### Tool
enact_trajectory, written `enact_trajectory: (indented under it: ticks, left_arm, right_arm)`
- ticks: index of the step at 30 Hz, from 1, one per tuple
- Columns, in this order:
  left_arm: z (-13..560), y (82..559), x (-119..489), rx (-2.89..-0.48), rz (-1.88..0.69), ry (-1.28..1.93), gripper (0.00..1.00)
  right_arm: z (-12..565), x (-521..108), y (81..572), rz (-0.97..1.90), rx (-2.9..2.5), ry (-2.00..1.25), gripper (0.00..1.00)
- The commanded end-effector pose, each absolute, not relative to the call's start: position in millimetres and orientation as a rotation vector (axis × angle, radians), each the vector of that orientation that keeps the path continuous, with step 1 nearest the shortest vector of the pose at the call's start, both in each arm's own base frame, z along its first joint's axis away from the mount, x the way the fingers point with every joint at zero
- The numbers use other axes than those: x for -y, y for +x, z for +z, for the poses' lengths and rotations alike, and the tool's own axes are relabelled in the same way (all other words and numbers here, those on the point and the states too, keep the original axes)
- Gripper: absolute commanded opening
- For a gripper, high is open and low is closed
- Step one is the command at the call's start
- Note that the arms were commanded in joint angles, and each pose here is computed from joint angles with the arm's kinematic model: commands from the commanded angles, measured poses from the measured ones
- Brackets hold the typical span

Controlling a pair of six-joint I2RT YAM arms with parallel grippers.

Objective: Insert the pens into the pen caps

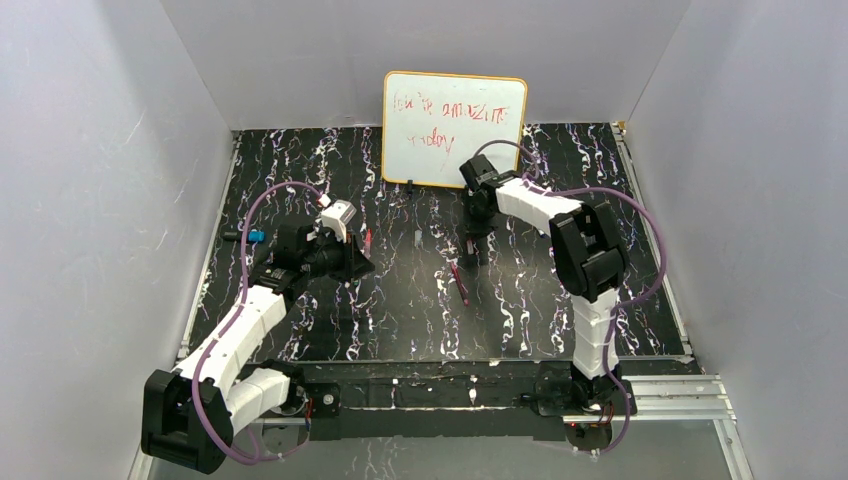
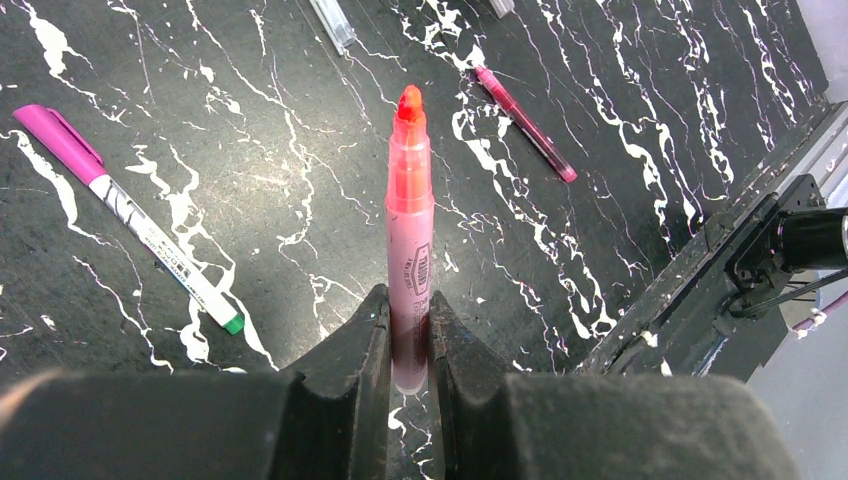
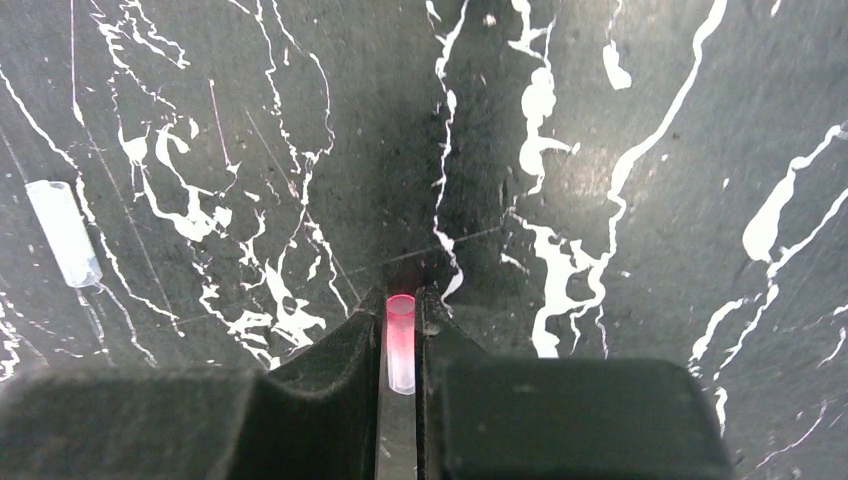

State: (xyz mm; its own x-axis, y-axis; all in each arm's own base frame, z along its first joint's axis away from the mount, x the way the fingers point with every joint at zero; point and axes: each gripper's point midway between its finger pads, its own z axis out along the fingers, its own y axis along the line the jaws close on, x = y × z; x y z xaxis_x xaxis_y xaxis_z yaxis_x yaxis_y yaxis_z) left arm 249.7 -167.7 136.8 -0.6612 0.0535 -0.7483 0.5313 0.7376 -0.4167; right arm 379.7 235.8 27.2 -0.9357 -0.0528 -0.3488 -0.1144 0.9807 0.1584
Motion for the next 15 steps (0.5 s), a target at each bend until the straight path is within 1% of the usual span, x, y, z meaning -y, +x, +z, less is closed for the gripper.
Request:
enact_trajectory:
  ticks: [1,6,10,12,15]
  left_arm:
    - [153.0,255.2,167.2,-2.146,-0.795,0.457,0.00]
    - [154.6,254.8,166.4,-2.142,-0.791,0.456,0.00]
    - [155.5,254.4,166.3,-2.139,-0.789,0.458,0.00]
    - [156.3,254.6,166.5,-2.137,-0.790,0.459,0.00]
    - [156.3,254.7,166.1,-2.137,-0.787,0.459,0.00]
  right_arm:
    - [63.7,-238.5,382.5,0.320,-2.713,0.098,0.11]
    - [57.3,-221.3,377.7,0.201,-2.726,0.256,0.06]
    - [47.0,-208.3,367.7,0.115,-2.751,0.330,0.06]
    - [42.8,-205.3,363.3,0.096,-2.764,0.358,0.10]
    - [37.8,-204.5,359.6,0.091,-2.779,0.375,0.25]
